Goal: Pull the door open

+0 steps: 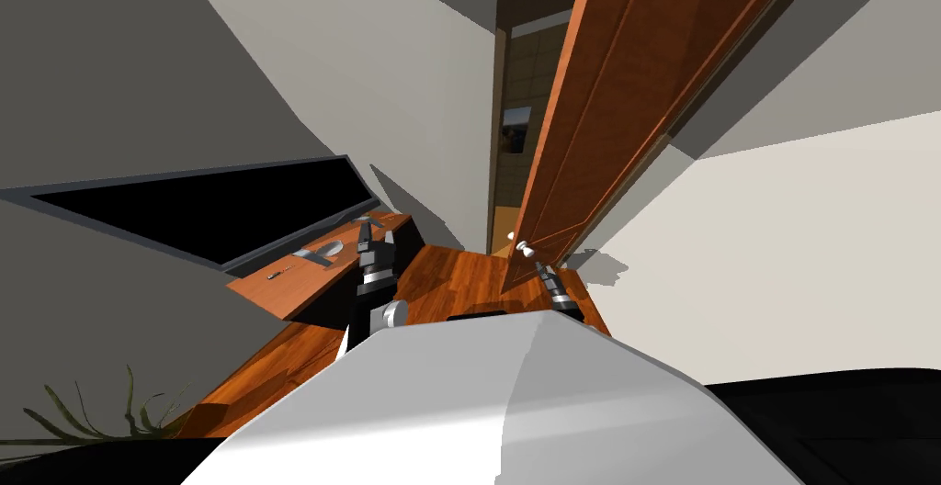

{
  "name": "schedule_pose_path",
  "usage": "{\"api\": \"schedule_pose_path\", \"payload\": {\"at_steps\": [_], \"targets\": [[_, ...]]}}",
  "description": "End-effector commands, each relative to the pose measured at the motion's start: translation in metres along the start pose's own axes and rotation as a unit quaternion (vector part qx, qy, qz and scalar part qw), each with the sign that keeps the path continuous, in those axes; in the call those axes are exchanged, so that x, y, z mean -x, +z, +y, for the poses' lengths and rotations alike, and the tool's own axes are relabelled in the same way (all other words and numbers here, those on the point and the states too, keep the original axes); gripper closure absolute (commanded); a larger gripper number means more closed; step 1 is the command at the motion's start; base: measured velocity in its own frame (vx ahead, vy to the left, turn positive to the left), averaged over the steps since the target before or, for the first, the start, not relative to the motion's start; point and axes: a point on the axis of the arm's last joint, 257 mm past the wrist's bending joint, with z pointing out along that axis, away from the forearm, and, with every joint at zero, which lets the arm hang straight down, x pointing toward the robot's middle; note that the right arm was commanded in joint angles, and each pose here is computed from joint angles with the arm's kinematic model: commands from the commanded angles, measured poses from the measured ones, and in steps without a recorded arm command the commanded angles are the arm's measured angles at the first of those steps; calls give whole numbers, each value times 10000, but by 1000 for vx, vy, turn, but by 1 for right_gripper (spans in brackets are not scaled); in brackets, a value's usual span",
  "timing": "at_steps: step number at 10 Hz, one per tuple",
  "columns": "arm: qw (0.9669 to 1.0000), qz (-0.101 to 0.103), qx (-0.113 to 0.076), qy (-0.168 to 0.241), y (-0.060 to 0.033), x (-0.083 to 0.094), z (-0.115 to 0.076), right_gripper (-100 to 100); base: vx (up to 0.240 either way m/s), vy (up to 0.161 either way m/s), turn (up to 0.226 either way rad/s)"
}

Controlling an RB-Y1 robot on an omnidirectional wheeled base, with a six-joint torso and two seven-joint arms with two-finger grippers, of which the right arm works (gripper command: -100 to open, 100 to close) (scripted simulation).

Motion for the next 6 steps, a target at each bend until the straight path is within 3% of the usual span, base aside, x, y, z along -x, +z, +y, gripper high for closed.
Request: {"api": "schedule_pose_path", "payload": {"at_steps": [1, 3, 4, 6], "targets": [[9988, 205, 226, -370, -36, -124, 122, -100, 9, -101, -145], [9944, 457, 517, -801, -93, -296, 273, -100, 0, -95, -154], [9942, 456, 519, -829, -93, -296, 273, -100, 5, -59, -58], [9860, 691, 835, -1265, -168, -473, 423, -100, 14, -70, -127]]}}
